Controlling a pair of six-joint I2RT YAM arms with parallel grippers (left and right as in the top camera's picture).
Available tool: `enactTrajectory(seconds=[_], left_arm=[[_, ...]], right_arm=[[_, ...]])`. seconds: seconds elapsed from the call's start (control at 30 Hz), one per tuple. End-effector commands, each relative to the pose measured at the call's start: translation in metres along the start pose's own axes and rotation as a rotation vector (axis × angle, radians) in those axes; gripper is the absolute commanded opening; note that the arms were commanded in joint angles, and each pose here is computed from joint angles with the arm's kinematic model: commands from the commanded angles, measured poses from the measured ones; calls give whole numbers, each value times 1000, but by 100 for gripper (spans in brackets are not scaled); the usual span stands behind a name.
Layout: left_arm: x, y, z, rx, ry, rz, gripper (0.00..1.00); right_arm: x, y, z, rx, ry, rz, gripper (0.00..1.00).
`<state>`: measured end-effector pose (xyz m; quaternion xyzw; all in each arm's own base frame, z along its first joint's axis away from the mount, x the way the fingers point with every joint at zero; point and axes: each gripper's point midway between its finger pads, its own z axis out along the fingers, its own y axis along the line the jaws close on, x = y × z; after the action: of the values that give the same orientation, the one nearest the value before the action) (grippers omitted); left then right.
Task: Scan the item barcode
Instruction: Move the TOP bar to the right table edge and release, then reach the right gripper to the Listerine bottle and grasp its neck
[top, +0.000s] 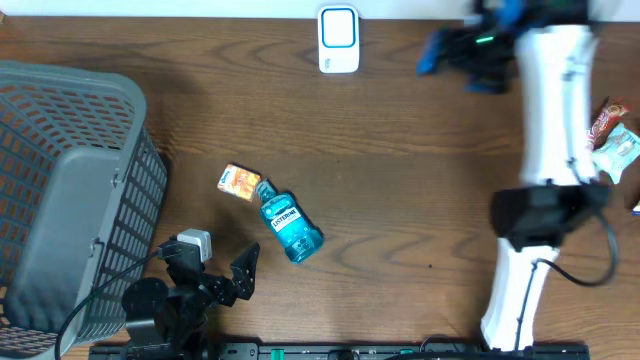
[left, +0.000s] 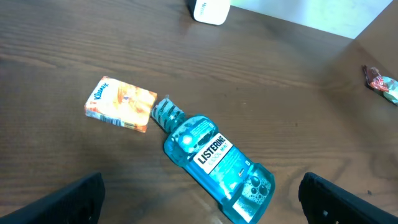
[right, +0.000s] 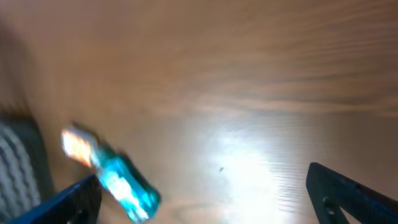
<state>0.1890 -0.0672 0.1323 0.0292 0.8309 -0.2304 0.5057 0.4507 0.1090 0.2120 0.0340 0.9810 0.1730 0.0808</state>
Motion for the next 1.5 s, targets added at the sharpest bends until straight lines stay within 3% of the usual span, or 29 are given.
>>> enactTrajectory(seconds=[0.0, 0.17, 0.47, 0.67, 0.87, 1.1, 1.23, 1.33, 1.47], left_arm=[[-3, -2, -1, 6, -8, 15, 99], [-3, -2, -1, 6, -7, 15, 99], [-3, -2, -1, 6, -7, 15, 99], [-3, -2, -1, 6, -8, 15, 99], [-3, -2, -1, 6, -7, 15, 99], [-3, -2, -1, 6, -7, 15, 99], [-3, -2, -1, 6, -7, 15, 99], [-3, -2, -1, 6, -8, 15, 99], [-3, -2, -1, 6, -8, 15, 99]], right_arm=[[37, 49, 50, 44, 140, -218, 99], [95, 113, 100, 52, 270, -396, 99], [173, 177, 170, 58, 327, -641, 99], [210, 187, 198, 94, 349, -735, 99], [226, 179, 222, 244, 293, -847, 99], [236, 143, 247, 412, 260, -791, 98], [233, 128, 248, 479, 244, -770, 81], [230, 124, 246, 491, 246, -764, 61], [220, 115, 244, 506, 246, -720, 46]])
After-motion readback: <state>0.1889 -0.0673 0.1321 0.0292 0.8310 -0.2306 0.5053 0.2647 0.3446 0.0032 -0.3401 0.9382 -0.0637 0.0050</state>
